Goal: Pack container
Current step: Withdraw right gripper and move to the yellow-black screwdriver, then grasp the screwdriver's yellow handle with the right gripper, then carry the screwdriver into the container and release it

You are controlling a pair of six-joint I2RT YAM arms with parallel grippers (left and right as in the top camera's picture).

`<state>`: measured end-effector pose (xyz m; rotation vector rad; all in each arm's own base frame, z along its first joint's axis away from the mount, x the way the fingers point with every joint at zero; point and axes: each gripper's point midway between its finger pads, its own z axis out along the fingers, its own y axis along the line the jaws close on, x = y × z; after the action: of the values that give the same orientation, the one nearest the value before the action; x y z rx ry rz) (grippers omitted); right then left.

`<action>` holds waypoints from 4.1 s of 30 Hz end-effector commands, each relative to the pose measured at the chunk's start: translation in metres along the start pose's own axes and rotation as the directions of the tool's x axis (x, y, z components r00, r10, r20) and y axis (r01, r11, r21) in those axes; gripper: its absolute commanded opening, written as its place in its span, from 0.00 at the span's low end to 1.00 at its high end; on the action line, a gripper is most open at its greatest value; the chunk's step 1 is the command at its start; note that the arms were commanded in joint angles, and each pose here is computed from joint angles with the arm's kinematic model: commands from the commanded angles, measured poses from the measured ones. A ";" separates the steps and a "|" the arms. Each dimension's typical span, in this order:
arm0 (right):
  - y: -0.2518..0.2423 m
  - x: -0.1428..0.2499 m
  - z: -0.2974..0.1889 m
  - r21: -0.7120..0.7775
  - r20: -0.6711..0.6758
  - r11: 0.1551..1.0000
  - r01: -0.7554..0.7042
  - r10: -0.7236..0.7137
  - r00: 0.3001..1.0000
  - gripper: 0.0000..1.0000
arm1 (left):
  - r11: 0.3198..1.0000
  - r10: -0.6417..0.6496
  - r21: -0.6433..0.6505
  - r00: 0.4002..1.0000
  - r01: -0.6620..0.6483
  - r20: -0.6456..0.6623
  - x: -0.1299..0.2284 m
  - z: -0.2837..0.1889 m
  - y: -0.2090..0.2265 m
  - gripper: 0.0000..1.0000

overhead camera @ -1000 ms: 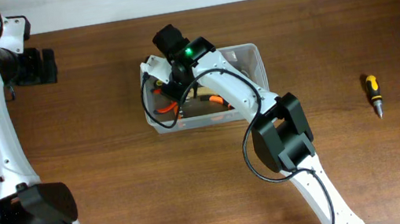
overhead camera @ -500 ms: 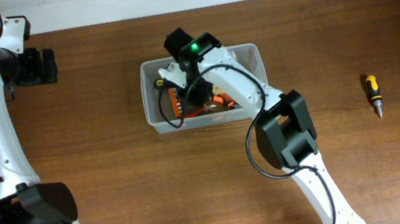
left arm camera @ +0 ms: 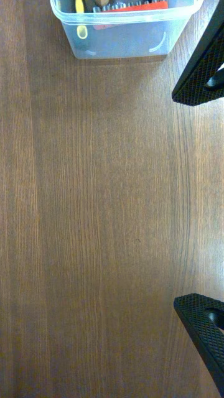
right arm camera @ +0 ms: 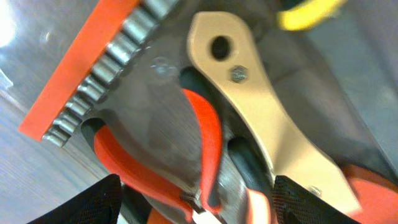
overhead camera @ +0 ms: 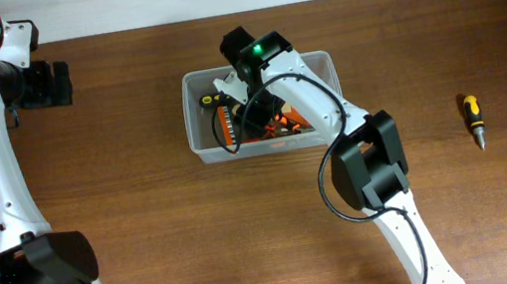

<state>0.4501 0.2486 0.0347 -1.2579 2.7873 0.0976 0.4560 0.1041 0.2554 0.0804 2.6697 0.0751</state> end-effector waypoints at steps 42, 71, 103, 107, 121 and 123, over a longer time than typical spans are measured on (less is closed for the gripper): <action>-0.241 0.385 -0.048 -0.022 -0.004 0.512 -0.858 0.859 0.513 0.71 | 1.000 -0.009 -0.006 0.999 0.009 0.043 -0.006 -0.017 0.000 0.99; -0.238 0.368 0.011 0.045 0.036 0.544 -0.838 0.838 0.545 0.39 | 1.000 -0.009 -0.006 0.999 0.009 0.043 -0.006 -0.017 0.000 0.99; -0.081 -0.001 -0.176 0.218 0.377 0.976 0.011 -0.095 0.921 0.04 | 1.000 -0.009 -0.006 0.999 0.009 0.043 -0.006 -0.017 0.000 0.99; -0.064 -0.001 -0.135 0.245 0.234 0.943 0.226 -0.284 0.930 0.04 | 1.000 -0.009 -0.006 0.999 0.009 0.043 -0.006 -0.017 0.000 0.99; -0.067 0.025 -0.060 0.121 0.092 0.870 0.479 -0.490 0.867 0.04 | 1.000 -0.009 -0.006 0.999 0.009 0.043 -0.006 -0.017 0.000 0.99; -0.070 0.019 -0.059 0.127 0.120 0.920 0.370 -0.385 0.915 0.04 | 1.000 -0.009 -0.006 0.999 0.009 0.043 -0.006 -0.017 0.000 0.99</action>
<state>0.4853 0.1779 0.0939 -1.7521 2.2991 -0.0337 0.4559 0.1040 0.2553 0.0805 2.6700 0.0744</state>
